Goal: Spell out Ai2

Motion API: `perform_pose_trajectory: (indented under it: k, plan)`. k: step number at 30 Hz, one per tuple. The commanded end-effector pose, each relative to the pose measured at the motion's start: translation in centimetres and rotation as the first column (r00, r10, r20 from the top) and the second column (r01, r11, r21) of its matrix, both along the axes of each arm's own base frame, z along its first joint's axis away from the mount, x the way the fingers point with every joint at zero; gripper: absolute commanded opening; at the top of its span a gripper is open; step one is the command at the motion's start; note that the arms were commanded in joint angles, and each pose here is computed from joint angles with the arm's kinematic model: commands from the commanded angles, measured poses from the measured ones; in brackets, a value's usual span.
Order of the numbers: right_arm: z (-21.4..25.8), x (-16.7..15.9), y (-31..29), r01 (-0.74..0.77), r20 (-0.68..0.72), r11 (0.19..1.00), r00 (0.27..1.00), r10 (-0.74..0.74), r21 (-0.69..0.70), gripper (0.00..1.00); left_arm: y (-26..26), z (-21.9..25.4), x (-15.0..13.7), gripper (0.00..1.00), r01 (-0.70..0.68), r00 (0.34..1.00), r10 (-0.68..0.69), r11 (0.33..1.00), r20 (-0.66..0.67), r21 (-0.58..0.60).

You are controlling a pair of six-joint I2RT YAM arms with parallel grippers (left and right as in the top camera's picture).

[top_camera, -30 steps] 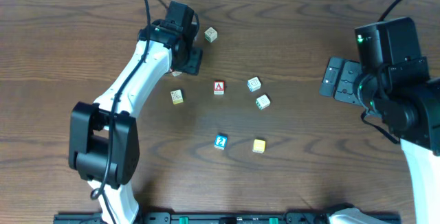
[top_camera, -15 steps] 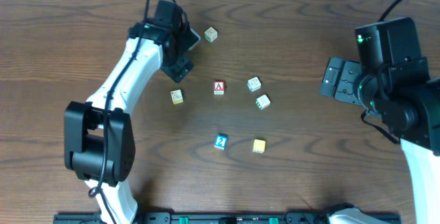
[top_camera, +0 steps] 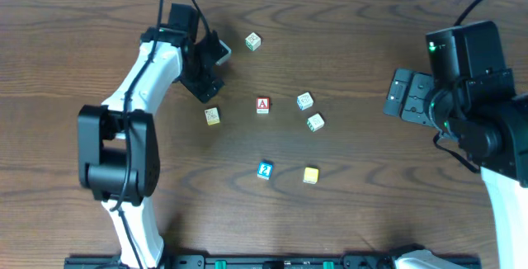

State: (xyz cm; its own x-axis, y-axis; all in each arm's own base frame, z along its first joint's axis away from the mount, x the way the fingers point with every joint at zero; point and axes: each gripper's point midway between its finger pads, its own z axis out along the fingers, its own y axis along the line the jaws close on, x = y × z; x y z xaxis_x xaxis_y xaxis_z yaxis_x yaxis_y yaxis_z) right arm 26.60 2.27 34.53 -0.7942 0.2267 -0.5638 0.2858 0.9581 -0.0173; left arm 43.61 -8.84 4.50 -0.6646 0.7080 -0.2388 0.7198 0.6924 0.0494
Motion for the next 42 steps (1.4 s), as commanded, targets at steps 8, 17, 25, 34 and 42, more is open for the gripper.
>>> perform_pose_trajectory:
  k: [8, 17, 25, 34, 42]
  plan:
    - [0.1, -0.2, -0.3, 0.014, 0.007, 1.0, 1.0, -0.014, 0.004, 0.99, -0.5, -1.3, 0.3, 0.94, 0.039, 0.999, -0.039, 0.999, -0.011, -0.011]
    - [0.1, -0.2, -0.3, 0.013, 0.007, 1.0, 1.0, -0.013, 0.003, 0.99, 1.0, 0.2, -1.5, 0.98, -0.01, 0.997, 0.013, 0.999, -0.07, 0.045]
    - [0.1, -0.2, -0.3, 0.013, 0.006, 1.0, 1.0, -0.013, 0.003, 0.99, 2.8, 5.0, -3.6, 0.95, -0.095, 0.992, 0.087, 0.992, -0.093, -0.088]
    - [0.1, -0.3, -0.3, 0.013, 0.001, 1.0, 1.0, -0.013, 0.001, 0.99, 5.6, 5.7, -3.4, 0.95, -0.178, 0.981, 0.155, 0.955, -0.113, -0.236]
    - [0.1, -0.3, -0.3, 0.013, 0.001, 1.0, 1.0, -0.013, 0.001, 0.99, 3.1, 4.7, -1.5, 0.95, -0.031, 0.999, 0.029, 0.985, -0.018, -0.171]
